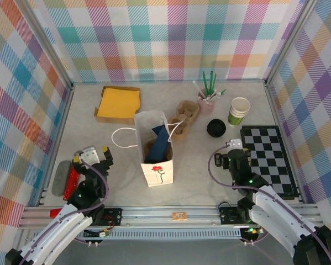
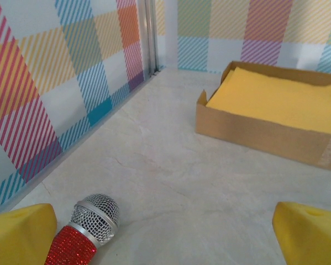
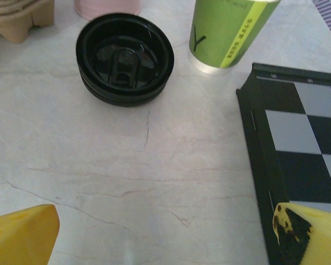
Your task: Pack the takeout coffee
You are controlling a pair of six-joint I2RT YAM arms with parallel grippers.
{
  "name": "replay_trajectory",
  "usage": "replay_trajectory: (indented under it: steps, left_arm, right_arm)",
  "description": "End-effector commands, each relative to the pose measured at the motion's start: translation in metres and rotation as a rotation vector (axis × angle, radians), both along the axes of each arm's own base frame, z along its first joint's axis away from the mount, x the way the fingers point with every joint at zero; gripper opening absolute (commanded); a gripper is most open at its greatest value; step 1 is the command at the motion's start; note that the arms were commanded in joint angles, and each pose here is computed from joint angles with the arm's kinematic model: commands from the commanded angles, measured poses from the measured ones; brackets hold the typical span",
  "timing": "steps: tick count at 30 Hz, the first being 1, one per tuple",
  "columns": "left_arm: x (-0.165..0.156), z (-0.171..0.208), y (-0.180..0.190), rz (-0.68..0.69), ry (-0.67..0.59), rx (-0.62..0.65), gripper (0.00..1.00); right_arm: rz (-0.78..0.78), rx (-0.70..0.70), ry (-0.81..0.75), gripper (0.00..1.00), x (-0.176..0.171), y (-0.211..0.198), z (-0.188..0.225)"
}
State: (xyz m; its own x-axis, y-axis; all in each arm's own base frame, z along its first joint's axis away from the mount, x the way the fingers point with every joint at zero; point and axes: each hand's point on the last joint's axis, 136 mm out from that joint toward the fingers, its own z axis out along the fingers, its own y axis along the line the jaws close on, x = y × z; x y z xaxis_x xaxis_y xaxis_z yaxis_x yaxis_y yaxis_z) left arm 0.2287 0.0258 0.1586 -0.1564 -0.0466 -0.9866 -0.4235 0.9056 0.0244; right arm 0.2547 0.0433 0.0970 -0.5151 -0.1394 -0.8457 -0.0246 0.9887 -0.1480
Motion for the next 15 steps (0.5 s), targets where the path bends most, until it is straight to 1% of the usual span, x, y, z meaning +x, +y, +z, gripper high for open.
replay_trajectory:
  steps: [1,10,15]
  left_arm:
    - [-0.005,0.003,0.007,0.026,-0.028,0.013,1.0]
    - [-0.001,0.007,0.004,0.017,-0.076,0.034,1.0]
    - [0.001,0.008,0.004,0.013,-0.107,0.039,1.0]
  right_arm:
    - [-0.034,0.047,-0.132,0.99,0.011,-0.002,0.025]
    - [-0.023,-0.003,-0.278,0.99,0.022,-0.005,0.04]
    - [-0.009,-0.004,-0.364,0.99,0.024,-0.004,0.047]
